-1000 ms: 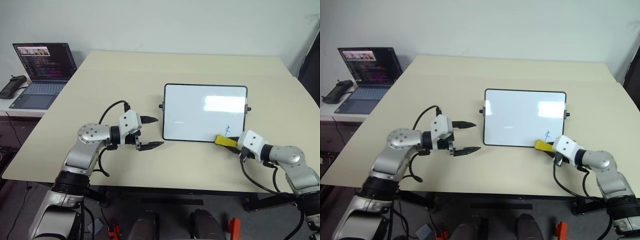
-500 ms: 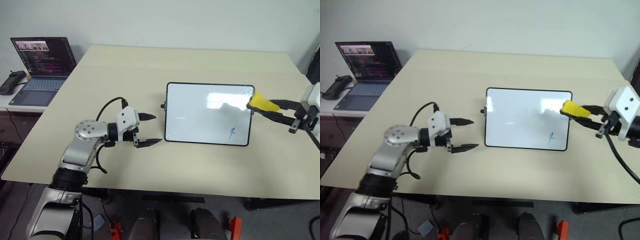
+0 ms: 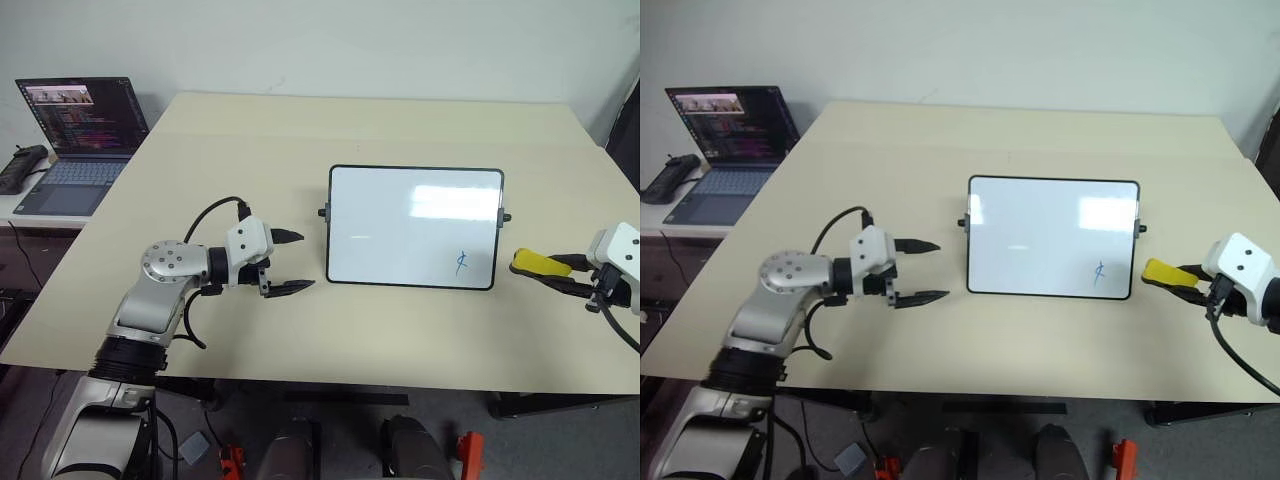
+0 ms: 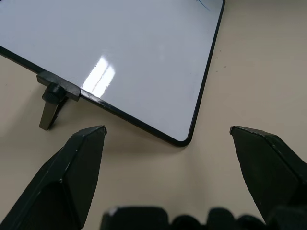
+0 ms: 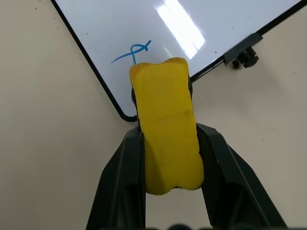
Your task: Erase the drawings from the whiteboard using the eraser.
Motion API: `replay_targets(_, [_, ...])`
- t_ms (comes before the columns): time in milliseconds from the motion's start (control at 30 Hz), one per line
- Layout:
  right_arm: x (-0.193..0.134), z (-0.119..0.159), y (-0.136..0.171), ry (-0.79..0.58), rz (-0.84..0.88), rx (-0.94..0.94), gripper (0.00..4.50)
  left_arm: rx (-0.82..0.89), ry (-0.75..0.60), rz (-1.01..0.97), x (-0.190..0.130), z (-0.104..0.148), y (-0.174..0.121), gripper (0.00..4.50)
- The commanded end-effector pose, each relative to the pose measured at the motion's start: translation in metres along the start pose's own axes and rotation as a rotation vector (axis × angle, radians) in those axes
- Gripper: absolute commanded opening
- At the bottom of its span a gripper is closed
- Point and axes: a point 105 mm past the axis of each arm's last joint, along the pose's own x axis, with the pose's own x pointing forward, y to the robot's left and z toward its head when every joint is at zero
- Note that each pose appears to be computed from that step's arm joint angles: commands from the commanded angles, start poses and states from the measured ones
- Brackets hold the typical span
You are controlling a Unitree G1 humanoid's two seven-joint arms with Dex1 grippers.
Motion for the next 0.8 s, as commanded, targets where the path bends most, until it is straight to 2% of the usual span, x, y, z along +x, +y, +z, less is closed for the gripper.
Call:
replay_targets(33, [-0.001,0.012,-0.007,-0.030,-0.025,-0.052,1.11,0.048,-0.022,0.039,-0.006,0.010,0.008,4.50])
replay_targets(233, [0.004,0.037,-0.018,-0.146,-0.079,-0.070,1.11,0.048,-0.050,0.033,0.000,0.016,0.007,4.50])
replay_targets(367, [0.006,0.040,-0.019,-0.158,-0.079,-0.073,1.11,0.050,-0.058,0.035,0.000,0.019,0.008,4.50])
replay_targets(567, [0.009,0.052,-0.021,-0.210,-0.083,-0.070,1.11,0.058,-0.114,0.041,0.003,0.035,0.010,4.50])
replay_targets(800, [0.011,0.058,-0.020,-0.230,-0.069,-0.069,1.11,0.060,-0.117,0.051,-0.001,0.038,0.012,4.50])
